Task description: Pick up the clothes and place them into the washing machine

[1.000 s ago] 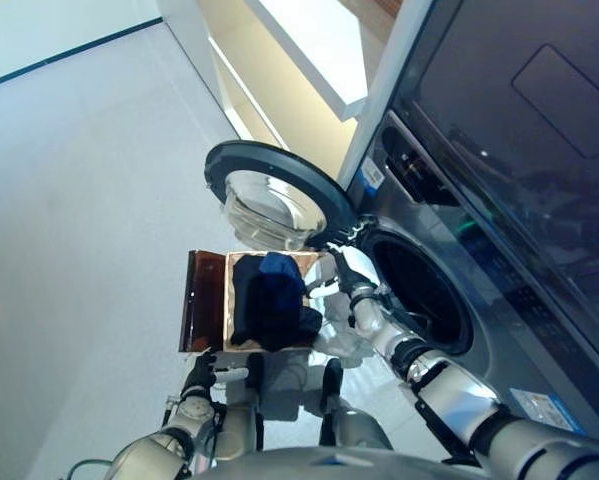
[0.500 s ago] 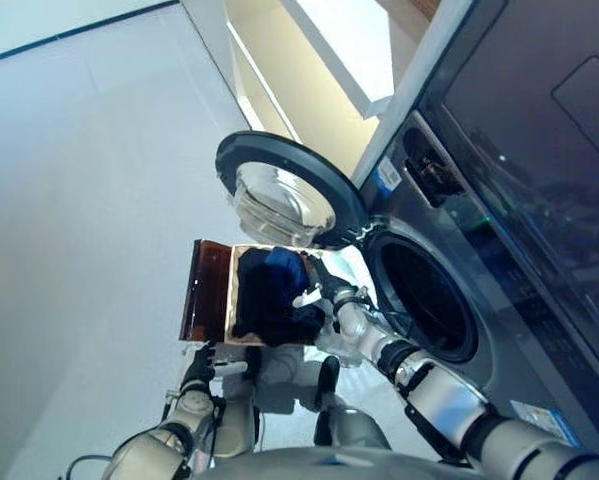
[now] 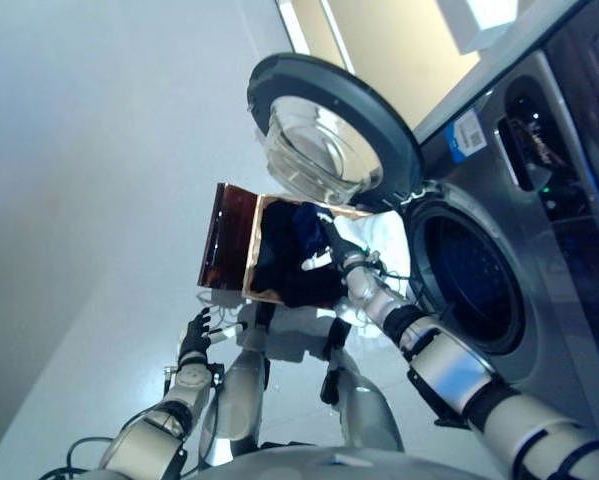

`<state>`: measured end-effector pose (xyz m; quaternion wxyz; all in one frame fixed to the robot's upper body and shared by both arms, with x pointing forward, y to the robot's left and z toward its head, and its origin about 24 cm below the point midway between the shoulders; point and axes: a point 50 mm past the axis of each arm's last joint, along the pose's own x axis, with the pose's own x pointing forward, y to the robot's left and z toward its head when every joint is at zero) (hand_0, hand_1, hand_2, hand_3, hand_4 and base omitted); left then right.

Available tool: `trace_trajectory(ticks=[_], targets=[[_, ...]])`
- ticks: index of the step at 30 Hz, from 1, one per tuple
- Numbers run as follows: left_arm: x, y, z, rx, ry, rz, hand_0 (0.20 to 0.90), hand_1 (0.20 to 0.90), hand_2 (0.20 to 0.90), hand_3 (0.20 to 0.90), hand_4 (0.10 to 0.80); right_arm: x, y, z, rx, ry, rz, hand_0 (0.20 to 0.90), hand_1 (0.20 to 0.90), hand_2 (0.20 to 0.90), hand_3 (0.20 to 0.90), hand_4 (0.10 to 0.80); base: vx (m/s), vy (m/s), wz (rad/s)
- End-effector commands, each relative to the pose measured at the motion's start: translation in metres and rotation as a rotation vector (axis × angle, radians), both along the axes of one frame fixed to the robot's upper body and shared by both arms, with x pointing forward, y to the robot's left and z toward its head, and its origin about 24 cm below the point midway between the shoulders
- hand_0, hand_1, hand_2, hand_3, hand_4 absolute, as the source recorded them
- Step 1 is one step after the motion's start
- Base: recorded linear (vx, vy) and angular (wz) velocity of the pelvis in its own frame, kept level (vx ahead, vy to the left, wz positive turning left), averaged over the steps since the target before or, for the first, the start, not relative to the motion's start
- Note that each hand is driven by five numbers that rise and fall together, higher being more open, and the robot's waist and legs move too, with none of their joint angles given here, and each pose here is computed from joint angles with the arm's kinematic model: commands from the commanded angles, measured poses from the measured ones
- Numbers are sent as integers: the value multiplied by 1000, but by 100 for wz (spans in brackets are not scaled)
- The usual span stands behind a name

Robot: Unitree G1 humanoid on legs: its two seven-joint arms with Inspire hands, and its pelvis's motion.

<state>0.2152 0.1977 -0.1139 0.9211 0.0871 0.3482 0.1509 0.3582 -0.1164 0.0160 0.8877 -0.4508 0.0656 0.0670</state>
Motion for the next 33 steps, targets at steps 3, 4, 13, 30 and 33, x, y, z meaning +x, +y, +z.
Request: trace_trajectory(ticks=[3, 4, 13, 30, 33], targets=[[16, 10, 16, 0, -126, 75, 900, 900, 900, 900, 800, 37, -5, 69, -4, -230, -71, 900, 900, 900, 900, 800, -47, 28, 5], [19, 11, 18, 2, -138, 75, 900, 900, 900, 900, 800, 40, -6, 76, -6, -245, -79, 900, 900, 900, 900, 800, -81, 34, 5], [52, -8, 47, -54, -306, 27, 900, 900, 900, 900, 800, 59, -31, 130, -75, -374, -166, 900, 900, 900, 900, 800, -52, 21, 3], [72, -25, 67, -95, -390, -26, 900, 900, 900, 900, 800, 61, -41, 131, -77, -307, -180, 900, 900, 900, 900, 800, -2, 3, 2], [76, -29, 71, -102, -408, -38, 900, 900, 900, 900, 800, 61, -40, 130, -60, -300, -181, 900, 900, 900, 900, 800, 0, 0, 0]])
